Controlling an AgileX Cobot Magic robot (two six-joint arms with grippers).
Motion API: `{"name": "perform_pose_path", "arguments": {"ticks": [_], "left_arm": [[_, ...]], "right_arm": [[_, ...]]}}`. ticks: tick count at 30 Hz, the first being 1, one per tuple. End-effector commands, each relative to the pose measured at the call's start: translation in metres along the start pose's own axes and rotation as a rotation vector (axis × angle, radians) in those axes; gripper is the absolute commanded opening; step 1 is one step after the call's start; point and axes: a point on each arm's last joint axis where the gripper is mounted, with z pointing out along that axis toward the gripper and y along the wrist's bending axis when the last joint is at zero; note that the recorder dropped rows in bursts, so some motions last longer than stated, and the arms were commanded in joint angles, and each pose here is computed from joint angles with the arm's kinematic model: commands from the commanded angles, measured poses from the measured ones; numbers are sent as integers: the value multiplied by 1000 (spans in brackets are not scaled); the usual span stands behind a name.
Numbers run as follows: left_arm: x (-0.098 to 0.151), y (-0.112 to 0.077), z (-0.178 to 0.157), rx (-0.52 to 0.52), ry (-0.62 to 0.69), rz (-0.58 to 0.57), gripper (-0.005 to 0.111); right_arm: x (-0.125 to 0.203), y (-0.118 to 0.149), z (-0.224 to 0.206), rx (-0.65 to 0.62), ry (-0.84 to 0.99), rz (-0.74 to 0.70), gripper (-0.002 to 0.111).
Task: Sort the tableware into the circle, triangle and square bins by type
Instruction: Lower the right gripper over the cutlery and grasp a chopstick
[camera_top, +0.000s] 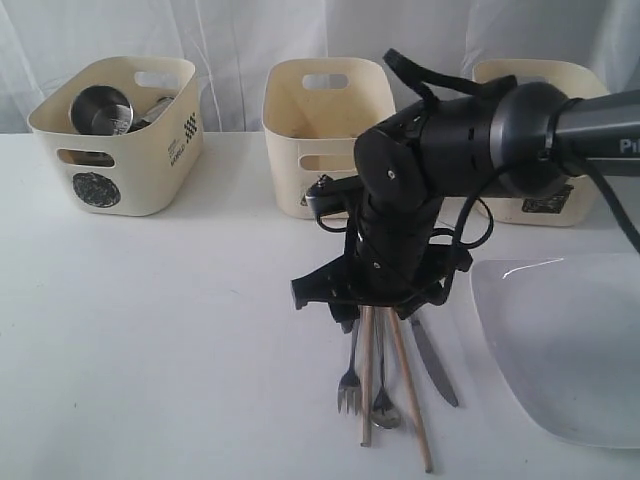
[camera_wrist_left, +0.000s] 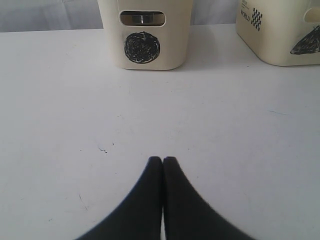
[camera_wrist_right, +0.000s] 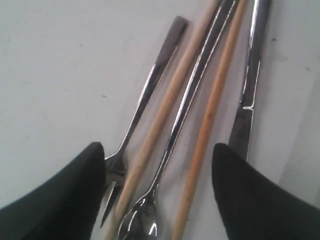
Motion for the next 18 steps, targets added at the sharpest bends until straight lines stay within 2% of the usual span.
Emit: {"name": "perform_pose_path", "arguments": {"ticks": [1,10,18], "left_arm": [[1,0,0,5,-5,-6,0],[1,0,0,5,-5,-6,0],[1,0,0,5,-5,-6,0]], "right_arm": [[-5,-3,4,45,-32,16,58],[-7,-1,32,63,-19,17,58],[-7,-1,53,65,7,35,70]]}}
